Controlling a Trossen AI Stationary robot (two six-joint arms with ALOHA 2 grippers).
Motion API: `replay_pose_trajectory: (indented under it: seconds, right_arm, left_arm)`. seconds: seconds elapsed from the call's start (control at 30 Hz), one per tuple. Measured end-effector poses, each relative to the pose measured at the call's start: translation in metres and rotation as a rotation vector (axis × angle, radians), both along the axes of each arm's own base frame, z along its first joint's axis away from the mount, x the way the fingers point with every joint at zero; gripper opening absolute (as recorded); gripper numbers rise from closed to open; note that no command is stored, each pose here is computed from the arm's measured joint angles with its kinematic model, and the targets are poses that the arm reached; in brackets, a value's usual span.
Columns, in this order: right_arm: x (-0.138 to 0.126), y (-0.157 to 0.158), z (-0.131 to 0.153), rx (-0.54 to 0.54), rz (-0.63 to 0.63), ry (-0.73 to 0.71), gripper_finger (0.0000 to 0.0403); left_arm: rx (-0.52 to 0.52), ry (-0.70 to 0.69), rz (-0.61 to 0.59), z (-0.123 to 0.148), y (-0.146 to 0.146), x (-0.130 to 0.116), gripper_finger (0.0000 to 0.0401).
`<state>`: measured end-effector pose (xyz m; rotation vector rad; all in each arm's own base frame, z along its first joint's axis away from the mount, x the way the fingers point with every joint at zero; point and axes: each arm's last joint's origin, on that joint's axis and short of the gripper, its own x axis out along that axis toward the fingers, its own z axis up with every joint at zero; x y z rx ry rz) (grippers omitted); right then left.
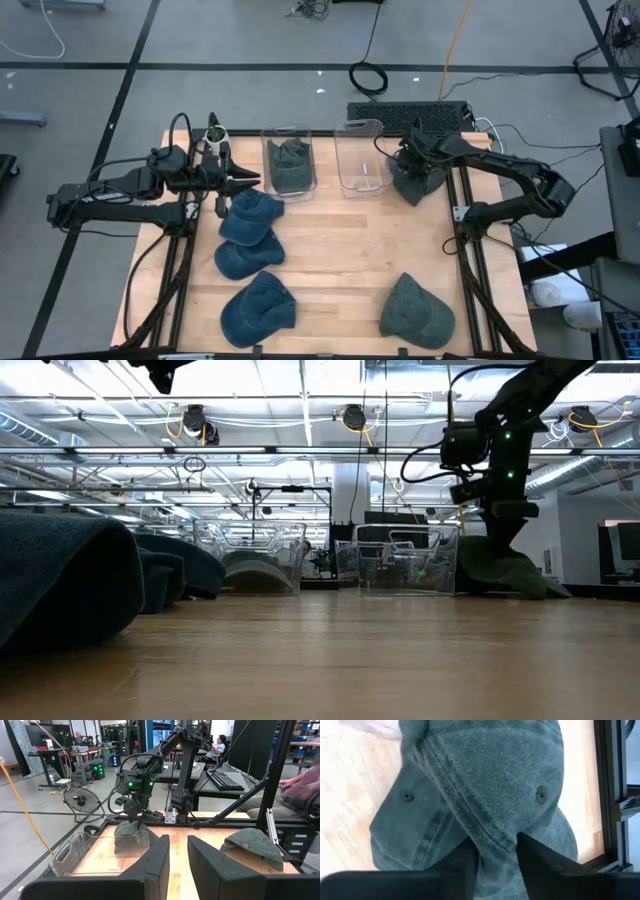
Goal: Pick & Place hat
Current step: Put the top gray cap into the left transparent bin
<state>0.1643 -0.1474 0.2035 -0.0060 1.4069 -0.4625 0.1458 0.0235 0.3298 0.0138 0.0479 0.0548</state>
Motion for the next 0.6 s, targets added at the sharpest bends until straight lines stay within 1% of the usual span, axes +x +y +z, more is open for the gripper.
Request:
replay_pose_trajectory:
  seconds: [0.23, 0.4, 0.53, 0.6]
  right_arm:
    - [-0.0002, 0.0001, 0.0006, -0.010, 0.064, 0.021, 0.0013]
    - [-0.0006, -0.0001, 0.0006, -0.020, 0.067, 0.034, 0.0008]
    - [-0.0037, -0.0005, 0.0026, -0.077, 0.039, 0.090, 0.0004]
    - [-0.0057, 0.0003, 0.0056, -0.101, 0.022, 0.093, 0.0003]
  left_arm:
    - [0.000, 0.000, 0.000, 0.0000, 0.0000, 0.0000, 0.0077]
    - [0.000, 0.000, 0.000, 0.0000, 0.0000, 0.0000, 0.0077]
    - [0.000, 0.000, 0.000, 0.0000, 0.0000, 0.0000, 0.0077]
    - [0.000, 0.000, 0.000, 0.0000, 0.0000, 0.0000, 0.0077]
